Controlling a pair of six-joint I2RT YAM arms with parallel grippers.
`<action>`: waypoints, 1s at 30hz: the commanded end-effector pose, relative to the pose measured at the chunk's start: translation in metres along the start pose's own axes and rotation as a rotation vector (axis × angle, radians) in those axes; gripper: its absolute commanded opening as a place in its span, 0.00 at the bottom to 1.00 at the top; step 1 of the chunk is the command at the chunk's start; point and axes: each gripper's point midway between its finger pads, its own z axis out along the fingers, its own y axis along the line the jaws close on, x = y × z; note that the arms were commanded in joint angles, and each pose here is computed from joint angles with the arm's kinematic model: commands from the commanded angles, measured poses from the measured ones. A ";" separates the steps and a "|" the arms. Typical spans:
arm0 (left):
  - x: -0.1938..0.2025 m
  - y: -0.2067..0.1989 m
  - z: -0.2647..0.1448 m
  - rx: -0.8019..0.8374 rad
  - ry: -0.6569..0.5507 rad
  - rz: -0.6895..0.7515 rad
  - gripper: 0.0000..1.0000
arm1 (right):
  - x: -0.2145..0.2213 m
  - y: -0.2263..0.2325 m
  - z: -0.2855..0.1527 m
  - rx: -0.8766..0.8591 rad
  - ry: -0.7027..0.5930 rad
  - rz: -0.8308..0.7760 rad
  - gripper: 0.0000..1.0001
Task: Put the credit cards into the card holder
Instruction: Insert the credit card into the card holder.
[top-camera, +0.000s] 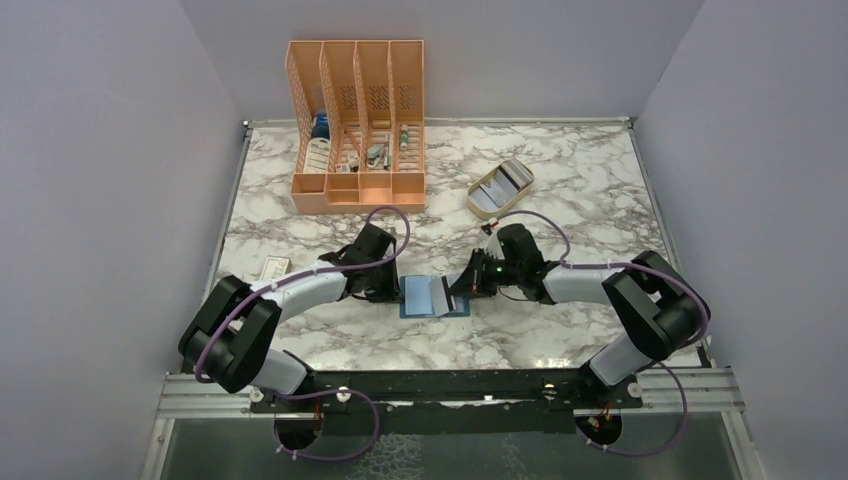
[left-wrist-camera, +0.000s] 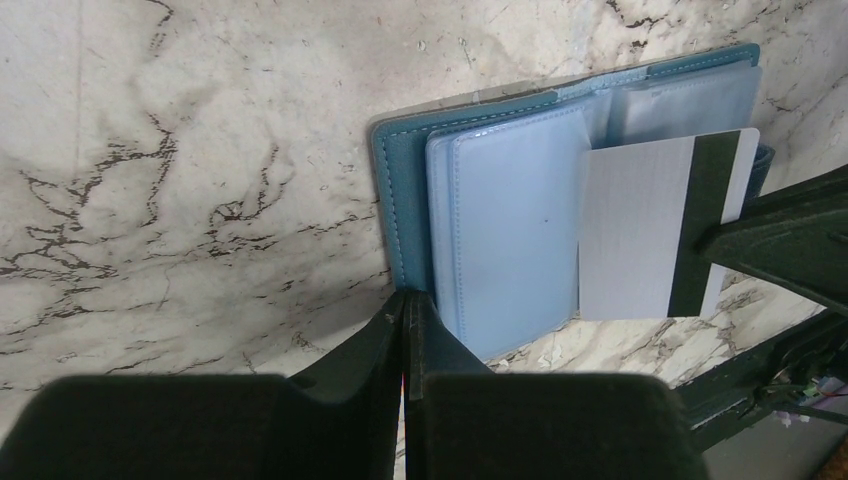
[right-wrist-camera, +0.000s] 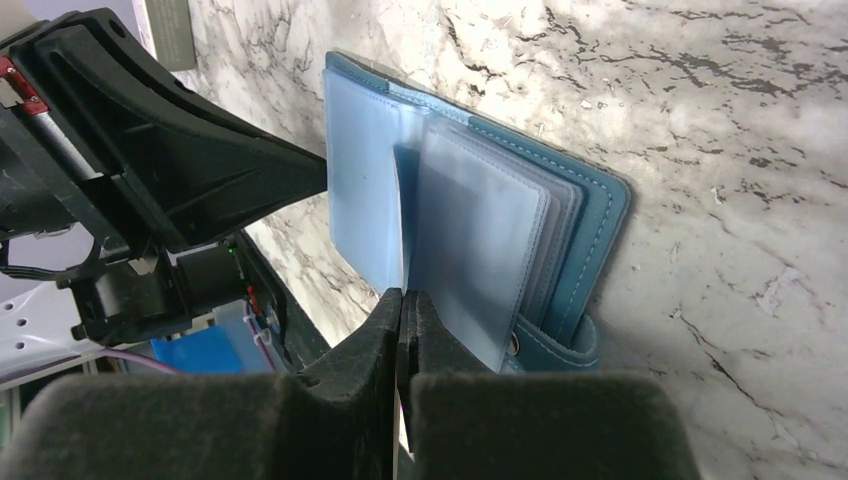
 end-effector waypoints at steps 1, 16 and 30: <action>-0.003 0.002 0.001 -0.004 -0.011 0.008 0.06 | -0.005 0.010 0.009 -0.052 0.007 -0.018 0.01; 0.007 -0.003 0.001 0.046 0.009 -0.021 0.06 | -0.009 -0.005 0.015 -0.019 -0.057 0.021 0.01; 0.019 -0.006 0.000 0.096 0.025 -0.043 0.06 | -0.016 -0.009 0.010 -0.002 -0.146 0.033 0.01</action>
